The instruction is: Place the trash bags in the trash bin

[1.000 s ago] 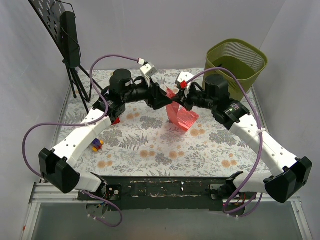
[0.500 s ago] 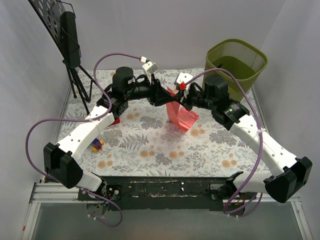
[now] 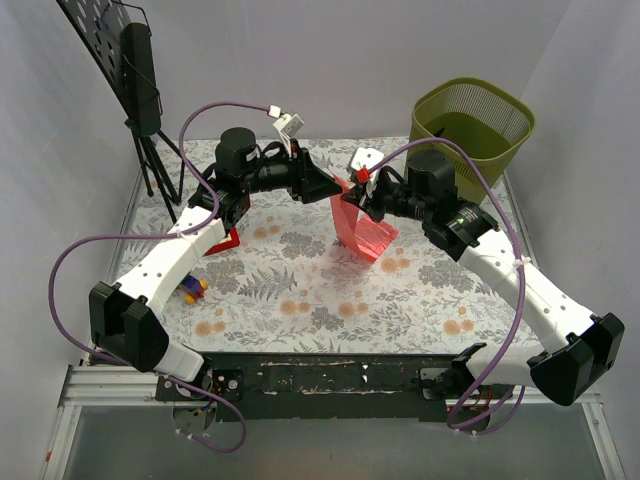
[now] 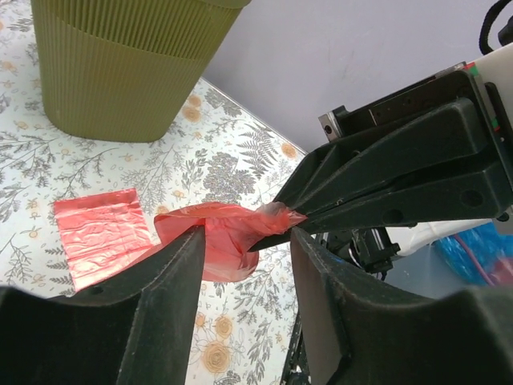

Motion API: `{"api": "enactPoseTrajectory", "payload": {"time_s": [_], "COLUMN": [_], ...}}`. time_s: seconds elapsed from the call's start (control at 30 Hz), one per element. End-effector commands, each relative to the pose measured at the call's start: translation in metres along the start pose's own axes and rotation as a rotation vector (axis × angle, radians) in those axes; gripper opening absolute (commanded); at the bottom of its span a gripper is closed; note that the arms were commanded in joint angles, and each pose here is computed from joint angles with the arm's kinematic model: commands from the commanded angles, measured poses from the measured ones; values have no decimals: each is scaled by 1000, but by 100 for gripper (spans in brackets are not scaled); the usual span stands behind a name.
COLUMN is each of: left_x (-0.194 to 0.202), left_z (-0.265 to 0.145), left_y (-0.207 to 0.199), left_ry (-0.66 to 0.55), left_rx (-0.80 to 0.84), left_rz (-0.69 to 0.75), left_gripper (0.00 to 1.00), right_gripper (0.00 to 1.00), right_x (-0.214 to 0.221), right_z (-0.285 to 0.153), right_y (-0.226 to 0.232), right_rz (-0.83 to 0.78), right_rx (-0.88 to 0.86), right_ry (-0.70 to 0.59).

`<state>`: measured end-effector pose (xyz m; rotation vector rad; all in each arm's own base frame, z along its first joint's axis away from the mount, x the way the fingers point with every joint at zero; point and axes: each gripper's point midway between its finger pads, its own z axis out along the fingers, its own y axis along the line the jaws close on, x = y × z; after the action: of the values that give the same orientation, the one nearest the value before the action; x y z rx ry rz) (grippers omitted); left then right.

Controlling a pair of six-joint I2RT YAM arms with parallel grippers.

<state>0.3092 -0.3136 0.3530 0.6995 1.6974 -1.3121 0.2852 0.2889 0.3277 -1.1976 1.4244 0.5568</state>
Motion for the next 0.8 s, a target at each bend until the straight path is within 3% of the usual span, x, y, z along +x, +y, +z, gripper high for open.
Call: {"api": "enactPoseTrajectory", "payload": {"time_s": [0.0, 0.23, 0.77], "left_x": [-14, -11, -8], "left_z": [0, 5, 7], "left_y": [-15, -15, -21], "left_ry": [-23, 0, 13], "left_rx": [61, 109, 184], "left_rz": [28, 42, 107], "left_gripper": [47, 46, 18], "right_gripper": [1, 1, 1], "right_x": [-20, -22, -18], "right_z": [-5, -2, 4], "right_y": [-5, -6, -8], "right_rz": [-32, -40, -45], "right_rx": [24, 27, 32], "right_ry": [-43, -46, -35]}}
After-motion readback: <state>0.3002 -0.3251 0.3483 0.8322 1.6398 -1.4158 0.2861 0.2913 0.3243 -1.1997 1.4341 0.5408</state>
